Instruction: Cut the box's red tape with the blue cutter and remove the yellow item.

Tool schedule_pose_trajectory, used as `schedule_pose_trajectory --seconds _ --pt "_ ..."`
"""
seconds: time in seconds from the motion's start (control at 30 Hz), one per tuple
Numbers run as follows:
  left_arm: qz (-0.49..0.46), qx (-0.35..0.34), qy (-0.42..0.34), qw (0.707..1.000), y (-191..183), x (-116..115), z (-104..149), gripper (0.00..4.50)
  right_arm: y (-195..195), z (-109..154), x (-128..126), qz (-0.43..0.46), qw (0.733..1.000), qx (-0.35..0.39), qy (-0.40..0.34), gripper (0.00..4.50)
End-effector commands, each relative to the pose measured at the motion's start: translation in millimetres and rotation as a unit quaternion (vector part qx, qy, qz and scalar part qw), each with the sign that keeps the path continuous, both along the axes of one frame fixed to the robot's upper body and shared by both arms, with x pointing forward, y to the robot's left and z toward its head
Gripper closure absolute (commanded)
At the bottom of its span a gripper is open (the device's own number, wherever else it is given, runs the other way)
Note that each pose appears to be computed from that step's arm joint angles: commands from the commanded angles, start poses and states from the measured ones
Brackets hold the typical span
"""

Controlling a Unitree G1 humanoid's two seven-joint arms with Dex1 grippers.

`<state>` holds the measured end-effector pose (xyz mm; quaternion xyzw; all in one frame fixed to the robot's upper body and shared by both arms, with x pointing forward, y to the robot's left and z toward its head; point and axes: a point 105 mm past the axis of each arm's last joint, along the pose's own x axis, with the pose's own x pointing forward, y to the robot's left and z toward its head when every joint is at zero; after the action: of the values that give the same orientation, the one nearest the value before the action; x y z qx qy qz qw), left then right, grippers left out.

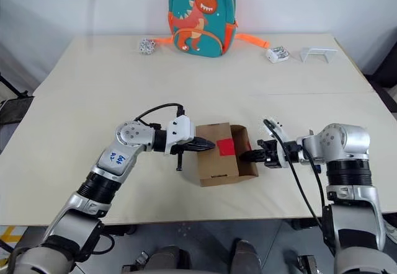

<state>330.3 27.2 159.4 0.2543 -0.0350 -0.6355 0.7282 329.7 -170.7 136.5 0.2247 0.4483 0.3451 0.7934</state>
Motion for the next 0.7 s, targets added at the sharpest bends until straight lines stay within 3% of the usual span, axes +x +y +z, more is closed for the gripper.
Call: schedule_pose_trajectory --seconds 0.03,0.27,0.47,0.7 --pt "0.002 -0.006 0.001 1.0 -7 -2 -3 4.5 -10 31 6 -0.007 0.998 -0.027 -0.049 4.49" --pt "0.032 -0.047 0.015 0.998 -26 9 -7 4.5 -9 85 2 0.029 0.988 -0.088 -0.125 4.49" --pt "0.036 -0.059 0.015 0.997 -37 12 -7 4.5 2 101 -7 0.056 0.984 -0.092 -0.142 4.49" --pt "0.042 -0.068 0.017 0.997 -39 14 -7 4.5 7 98 -12 0.058 0.984 -0.101 -0.137 4.49"
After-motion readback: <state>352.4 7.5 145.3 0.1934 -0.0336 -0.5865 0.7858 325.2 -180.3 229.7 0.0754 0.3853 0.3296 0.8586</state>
